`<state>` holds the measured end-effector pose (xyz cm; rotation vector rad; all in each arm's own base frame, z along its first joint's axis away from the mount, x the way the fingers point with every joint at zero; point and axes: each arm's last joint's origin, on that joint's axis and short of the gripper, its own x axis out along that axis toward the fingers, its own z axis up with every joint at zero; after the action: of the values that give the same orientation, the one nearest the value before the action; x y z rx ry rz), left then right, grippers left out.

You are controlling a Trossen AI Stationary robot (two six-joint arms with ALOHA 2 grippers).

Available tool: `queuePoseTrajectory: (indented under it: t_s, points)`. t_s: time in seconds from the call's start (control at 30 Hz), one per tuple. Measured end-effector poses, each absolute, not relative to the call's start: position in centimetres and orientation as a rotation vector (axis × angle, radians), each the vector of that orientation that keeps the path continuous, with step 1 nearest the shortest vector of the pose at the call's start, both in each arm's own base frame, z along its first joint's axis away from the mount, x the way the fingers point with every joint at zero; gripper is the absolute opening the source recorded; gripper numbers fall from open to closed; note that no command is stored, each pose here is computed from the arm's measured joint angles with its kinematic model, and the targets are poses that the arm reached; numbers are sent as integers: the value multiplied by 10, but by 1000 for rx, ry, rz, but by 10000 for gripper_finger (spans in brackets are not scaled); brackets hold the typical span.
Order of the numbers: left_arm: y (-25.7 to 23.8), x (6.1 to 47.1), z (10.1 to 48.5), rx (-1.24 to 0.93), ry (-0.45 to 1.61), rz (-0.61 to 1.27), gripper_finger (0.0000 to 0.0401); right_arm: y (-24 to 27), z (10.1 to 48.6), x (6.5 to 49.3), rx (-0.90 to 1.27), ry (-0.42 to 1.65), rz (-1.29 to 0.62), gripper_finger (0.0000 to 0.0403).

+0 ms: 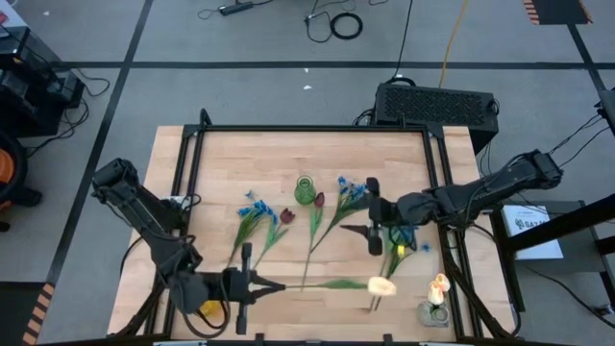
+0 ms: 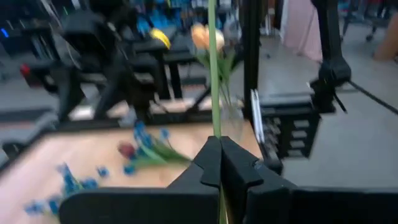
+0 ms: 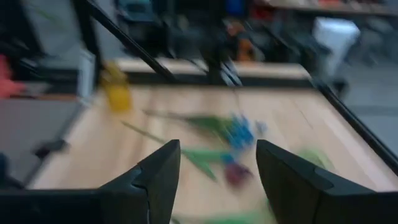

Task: Sort flowers into vase by color
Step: Put the yellow flower into the transparent vase

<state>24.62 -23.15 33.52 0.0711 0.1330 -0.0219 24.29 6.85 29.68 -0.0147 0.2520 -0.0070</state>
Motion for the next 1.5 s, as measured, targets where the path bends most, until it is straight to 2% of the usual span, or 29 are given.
queuePoseTrajectory:
  t_s: [0.27,0.43,0.57,0.8,1.3,1.5]
  points:
    - [-213,263,353,148,-4,78,0,75,329,251,-26,-112,189,204]
    - [-197,276,359,143,-47,143,0,74,341,245,-3,-204,223,204]
    - [-181,288,361,115,-72,165,0,73,343,241,17,-209,222,204]
    - [-164,319,348,79,-171,92,0,68,357,225,44,-247,224,204]
    - [-138,365,322,12,-403,9,0,56,427,163,87,28,264,203]
    - [-136,386,302,10,-405,14,0,62,435,155,117,42,313,204]
